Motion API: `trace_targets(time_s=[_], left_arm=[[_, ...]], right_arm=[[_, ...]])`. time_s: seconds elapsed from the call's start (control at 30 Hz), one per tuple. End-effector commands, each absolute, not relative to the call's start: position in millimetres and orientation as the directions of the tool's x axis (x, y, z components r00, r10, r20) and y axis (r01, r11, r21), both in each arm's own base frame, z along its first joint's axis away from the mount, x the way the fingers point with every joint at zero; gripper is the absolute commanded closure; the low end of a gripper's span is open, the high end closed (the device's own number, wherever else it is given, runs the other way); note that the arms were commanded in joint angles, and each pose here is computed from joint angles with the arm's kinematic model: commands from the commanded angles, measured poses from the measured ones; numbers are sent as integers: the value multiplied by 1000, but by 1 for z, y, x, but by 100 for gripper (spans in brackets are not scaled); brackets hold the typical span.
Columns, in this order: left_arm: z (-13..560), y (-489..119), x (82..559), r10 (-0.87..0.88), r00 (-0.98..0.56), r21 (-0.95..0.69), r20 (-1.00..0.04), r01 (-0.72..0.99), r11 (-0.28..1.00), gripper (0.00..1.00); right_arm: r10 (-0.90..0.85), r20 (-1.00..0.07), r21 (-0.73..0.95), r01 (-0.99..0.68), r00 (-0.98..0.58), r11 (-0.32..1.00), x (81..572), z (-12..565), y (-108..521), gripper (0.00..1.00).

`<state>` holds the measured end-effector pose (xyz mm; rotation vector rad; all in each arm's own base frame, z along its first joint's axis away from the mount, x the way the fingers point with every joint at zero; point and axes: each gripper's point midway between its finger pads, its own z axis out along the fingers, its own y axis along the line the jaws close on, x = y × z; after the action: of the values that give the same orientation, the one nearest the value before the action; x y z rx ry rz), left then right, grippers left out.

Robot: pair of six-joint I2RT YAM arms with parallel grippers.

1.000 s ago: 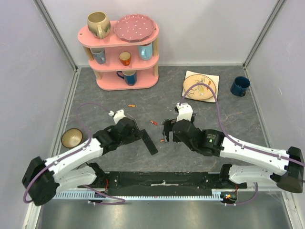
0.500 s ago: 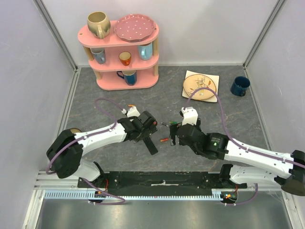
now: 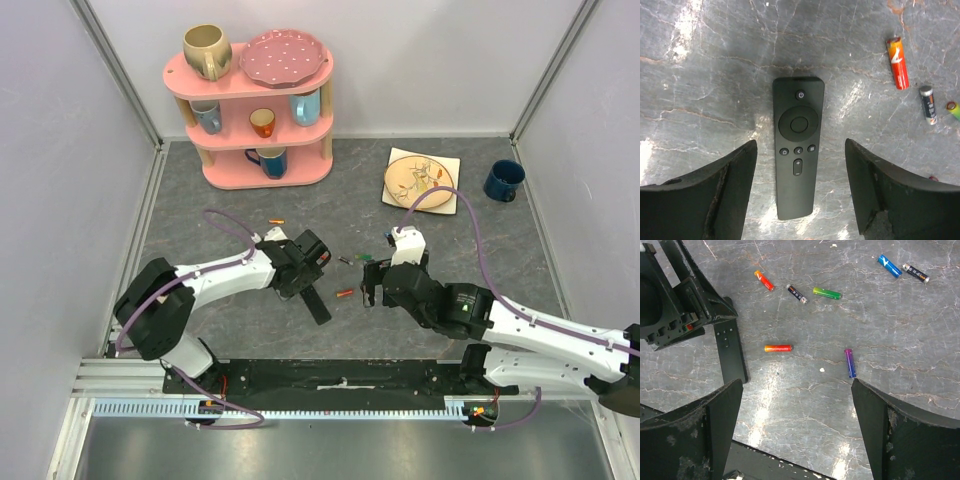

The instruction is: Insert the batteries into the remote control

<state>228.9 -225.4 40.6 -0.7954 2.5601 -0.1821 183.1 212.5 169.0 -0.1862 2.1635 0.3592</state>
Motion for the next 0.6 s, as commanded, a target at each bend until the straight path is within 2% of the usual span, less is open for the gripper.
trace_targets(time_s=[0.0, 0.57], left_arm=[[34, -227, 242, -615, -708, -295, -348, -540, 788, 25], [10, -225, 241, -564, -763, -225, -317, -517, 826, 29]], right_arm=[[53, -825, 235, -255, -563, 938, 184, 179, 214, 2], [52, -835, 225, -253, -548, 941, 186, 184, 212, 2]])
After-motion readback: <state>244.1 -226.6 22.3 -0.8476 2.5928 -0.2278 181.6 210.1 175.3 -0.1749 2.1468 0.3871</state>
